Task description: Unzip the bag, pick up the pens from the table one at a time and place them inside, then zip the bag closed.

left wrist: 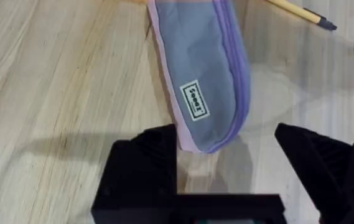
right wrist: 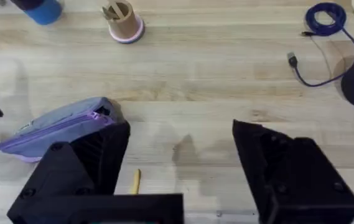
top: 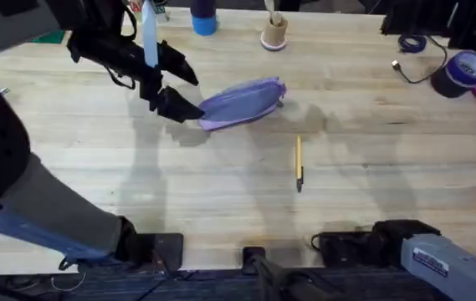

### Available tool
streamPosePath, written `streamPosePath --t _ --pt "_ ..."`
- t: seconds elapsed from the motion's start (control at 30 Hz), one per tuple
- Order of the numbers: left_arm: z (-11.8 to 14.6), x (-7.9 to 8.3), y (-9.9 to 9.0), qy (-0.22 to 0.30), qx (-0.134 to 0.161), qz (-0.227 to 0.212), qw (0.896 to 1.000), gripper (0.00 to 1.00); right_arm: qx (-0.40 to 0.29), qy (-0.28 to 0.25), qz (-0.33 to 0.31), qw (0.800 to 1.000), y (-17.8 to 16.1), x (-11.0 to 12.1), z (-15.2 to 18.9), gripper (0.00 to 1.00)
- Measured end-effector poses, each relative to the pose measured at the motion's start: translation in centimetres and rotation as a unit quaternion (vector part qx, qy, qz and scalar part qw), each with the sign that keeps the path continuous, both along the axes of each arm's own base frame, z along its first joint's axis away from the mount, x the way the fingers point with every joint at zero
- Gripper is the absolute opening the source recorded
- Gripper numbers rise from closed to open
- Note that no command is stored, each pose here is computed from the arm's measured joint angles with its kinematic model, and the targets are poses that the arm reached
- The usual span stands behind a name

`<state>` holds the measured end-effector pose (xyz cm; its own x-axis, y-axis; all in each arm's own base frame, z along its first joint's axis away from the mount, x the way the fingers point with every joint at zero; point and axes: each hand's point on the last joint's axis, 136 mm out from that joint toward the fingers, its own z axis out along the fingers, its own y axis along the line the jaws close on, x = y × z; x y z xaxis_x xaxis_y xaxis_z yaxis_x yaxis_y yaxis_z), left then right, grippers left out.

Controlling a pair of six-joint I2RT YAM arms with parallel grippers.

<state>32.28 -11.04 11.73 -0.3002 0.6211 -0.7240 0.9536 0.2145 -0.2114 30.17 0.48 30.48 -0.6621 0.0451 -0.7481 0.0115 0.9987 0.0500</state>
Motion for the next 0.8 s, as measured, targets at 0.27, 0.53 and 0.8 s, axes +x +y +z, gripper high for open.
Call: streamPosePath --t 0.27,0.53,0.8 --pt "-1.6 0.1 -1.2 0.016 -0.010 -0.015 1.000 0.983 0.000 0.000 0.000 1.000 0.0 0.0 0.0 0.996" --pt "-2.2 0.3 -2.6 0.004 -0.009 -0.038 0.999 0.949 0.000 0.000 0.000 1.000 0.0 0.0 0.0 0.996" --pt "-2.2 0.2 -2.9 0.003 -0.008 -0.042 0.999 0.434 0.000 0.000 0.000 1.000 0.0 0.0 0.0 0.996"
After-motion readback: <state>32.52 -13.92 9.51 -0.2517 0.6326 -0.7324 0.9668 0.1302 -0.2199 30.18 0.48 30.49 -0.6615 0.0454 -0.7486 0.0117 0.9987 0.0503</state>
